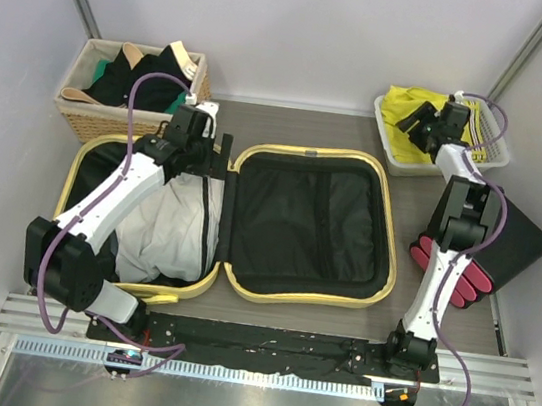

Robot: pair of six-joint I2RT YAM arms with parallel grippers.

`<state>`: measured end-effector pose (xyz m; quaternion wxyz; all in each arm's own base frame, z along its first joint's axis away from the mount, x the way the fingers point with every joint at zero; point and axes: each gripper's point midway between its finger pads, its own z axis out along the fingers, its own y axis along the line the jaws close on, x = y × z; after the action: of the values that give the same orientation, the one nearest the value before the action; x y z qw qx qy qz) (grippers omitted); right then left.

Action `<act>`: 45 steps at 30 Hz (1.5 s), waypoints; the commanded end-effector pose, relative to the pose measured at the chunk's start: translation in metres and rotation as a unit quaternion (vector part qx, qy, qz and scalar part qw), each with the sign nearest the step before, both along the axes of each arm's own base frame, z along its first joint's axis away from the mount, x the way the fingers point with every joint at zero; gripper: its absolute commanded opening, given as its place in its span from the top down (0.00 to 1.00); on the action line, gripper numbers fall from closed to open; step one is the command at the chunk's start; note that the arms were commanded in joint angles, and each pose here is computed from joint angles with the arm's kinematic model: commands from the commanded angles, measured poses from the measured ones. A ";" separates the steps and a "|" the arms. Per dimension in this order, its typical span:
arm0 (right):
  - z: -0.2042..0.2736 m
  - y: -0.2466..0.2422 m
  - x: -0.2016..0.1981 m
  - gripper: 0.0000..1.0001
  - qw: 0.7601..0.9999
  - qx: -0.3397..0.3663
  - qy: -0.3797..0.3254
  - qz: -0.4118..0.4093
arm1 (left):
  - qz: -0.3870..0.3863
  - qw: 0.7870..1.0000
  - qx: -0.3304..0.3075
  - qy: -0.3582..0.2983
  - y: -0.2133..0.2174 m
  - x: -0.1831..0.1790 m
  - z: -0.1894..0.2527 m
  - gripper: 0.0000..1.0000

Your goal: Open, take out, and arrange the luggage

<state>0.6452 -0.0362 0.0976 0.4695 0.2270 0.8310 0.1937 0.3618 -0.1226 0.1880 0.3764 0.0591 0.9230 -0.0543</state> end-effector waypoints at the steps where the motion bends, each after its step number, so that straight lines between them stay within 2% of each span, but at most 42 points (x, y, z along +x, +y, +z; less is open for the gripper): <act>1: 0.129 0.009 -0.032 0.32 0.993 -0.023 -0.118 0.016 | 0.037 0.999 0.009 -0.005 0.018 0.001 -0.002 0.00; 2: 0.123 0.018 -0.045 0.32 0.992 -0.017 -0.124 0.025 | 0.044 0.999 0.012 -0.003 0.021 -0.001 -0.004 0.00; 3: 0.161 0.025 -0.061 0.32 0.987 -0.017 -0.160 0.027 | 0.055 0.998 0.013 0.002 0.026 -0.003 -0.007 0.00; 5: 0.156 0.040 -0.084 0.32 0.986 -0.010 -0.164 0.039 | 0.067 0.997 0.018 0.019 0.033 -0.012 -0.020 0.00; 6: 0.180 0.047 -0.099 0.32 0.981 -0.010 -0.189 0.042 | 0.074 0.997 0.017 0.022 0.035 -0.016 -0.023 0.00; 9: 0.169 0.070 -0.128 0.31 0.981 -0.006 -0.188 0.053 | 0.083 0.995 0.007 0.047 0.036 -0.032 -0.041 0.00; 10: 0.180 0.075 -0.139 0.31 0.978 -0.006 -0.201 0.056 | 0.090 0.994 -0.002 0.054 0.035 -0.035 -0.045 0.00; 14: 0.154 0.101 -0.165 0.31 0.980 0.010 -0.182 0.076 | 0.085 0.992 -0.035 0.082 0.023 -0.050 -0.067 0.05; 22: 0.137 0.141 -0.198 0.31 0.977 0.038 -0.180 0.110 | 0.075 0.990 -0.028 0.114 0.007 -0.068 -0.099 0.07; 27: 0.138 0.145 -0.200 0.31 0.979 0.035 -0.169 0.110 | 0.077 0.986 0.031 0.144 0.008 -0.078 -0.123 0.07; 30: 0.142 0.145 -0.201 0.31 0.977 0.035 -0.177 0.110 | 0.089 0.980 0.063 0.166 0.018 -0.085 -0.136 0.12; 33: 0.145 0.145 -0.204 0.31 0.976 0.037 -0.183 0.110 | 0.093 0.976 0.068 0.188 0.020 -0.093 -0.150 0.23; 38: 0.145 0.145 -0.206 0.31 0.975 0.039 -0.189 0.109 | 0.090 0.974 0.053 0.201 0.015 -0.100 -0.161 0.57; 42: 0.145 0.145 -0.206 0.31 0.975 0.037 -0.190 0.112 | 0.087 0.982 0.025 0.167 0.009 -0.091 -0.143 0.85; 45: 0.147 0.146 -0.206 0.31 0.974 0.038 -0.194 0.115 | 0.082 0.988 -0.013 0.129 -0.001 -0.080 -0.120 1.00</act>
<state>0.4385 0.1111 0.2168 0.5515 0.1142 0.7657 0.3106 0.2902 -0.1169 0.0640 0.2601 -0.0208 0.9653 -0.0111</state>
